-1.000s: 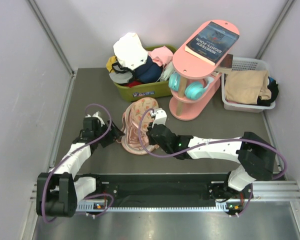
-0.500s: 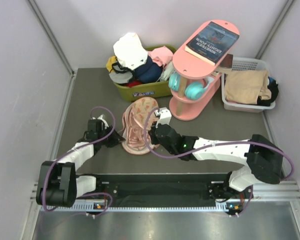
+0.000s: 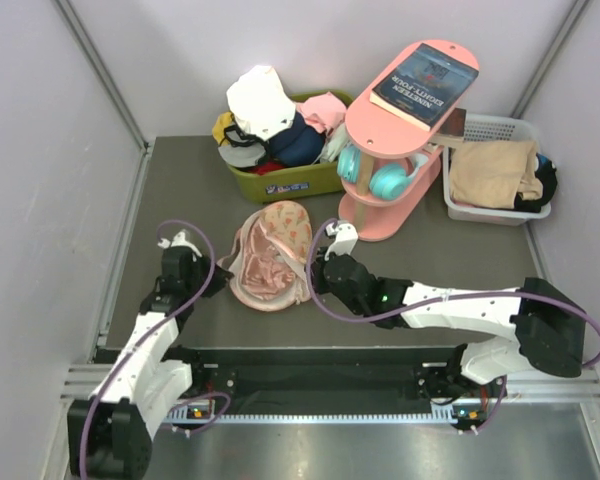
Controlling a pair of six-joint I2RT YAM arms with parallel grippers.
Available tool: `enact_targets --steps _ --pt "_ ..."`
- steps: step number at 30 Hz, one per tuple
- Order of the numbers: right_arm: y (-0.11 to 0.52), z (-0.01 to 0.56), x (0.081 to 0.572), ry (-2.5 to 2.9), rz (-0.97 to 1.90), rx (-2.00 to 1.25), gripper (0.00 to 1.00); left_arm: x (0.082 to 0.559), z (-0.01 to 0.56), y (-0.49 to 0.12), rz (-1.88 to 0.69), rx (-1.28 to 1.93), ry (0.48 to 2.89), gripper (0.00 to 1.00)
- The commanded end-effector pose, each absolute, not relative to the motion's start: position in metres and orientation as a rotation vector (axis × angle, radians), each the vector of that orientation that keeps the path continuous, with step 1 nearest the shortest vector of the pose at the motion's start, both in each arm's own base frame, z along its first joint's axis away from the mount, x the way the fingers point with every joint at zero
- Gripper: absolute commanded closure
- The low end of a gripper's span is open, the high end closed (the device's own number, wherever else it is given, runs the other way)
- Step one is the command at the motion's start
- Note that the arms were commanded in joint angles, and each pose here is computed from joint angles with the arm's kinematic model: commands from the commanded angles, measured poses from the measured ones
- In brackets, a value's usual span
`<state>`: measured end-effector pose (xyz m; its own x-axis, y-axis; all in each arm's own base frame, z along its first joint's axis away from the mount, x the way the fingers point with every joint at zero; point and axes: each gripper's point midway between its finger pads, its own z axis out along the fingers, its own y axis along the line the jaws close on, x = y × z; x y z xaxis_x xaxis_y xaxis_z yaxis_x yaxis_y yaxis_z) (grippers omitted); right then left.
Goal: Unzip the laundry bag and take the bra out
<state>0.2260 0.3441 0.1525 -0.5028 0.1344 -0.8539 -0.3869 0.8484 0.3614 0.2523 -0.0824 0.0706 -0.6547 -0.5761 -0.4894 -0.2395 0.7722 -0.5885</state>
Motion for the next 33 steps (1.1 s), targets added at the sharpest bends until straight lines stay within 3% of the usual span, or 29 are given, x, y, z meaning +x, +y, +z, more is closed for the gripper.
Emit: enact_targets --steps 1,21,30,33 --pt "0.346 0.171 0.219 1.956 0.735 -0.1 1.0 0.238 0.081 -0.047 -0.439 -0.748 2.168 1.0" --pt "0.278 0.112 0.192 2.053 0.664 0.316 1.0 0.231 0.075 -0.034 -0.382 -0.842 2.124 1.0" --pt "0.253 0.081 0.176 2.144 0.568 0.364 0.88 0.232 0.076 -0.032 -0.371 -0.842 2.122 1.0" --pt "0.243 0.078 0.174 2.145 0.552 0.384 0.78 0.232 0.076 -0.032 -0.37 -0.839 2.121 1.0"
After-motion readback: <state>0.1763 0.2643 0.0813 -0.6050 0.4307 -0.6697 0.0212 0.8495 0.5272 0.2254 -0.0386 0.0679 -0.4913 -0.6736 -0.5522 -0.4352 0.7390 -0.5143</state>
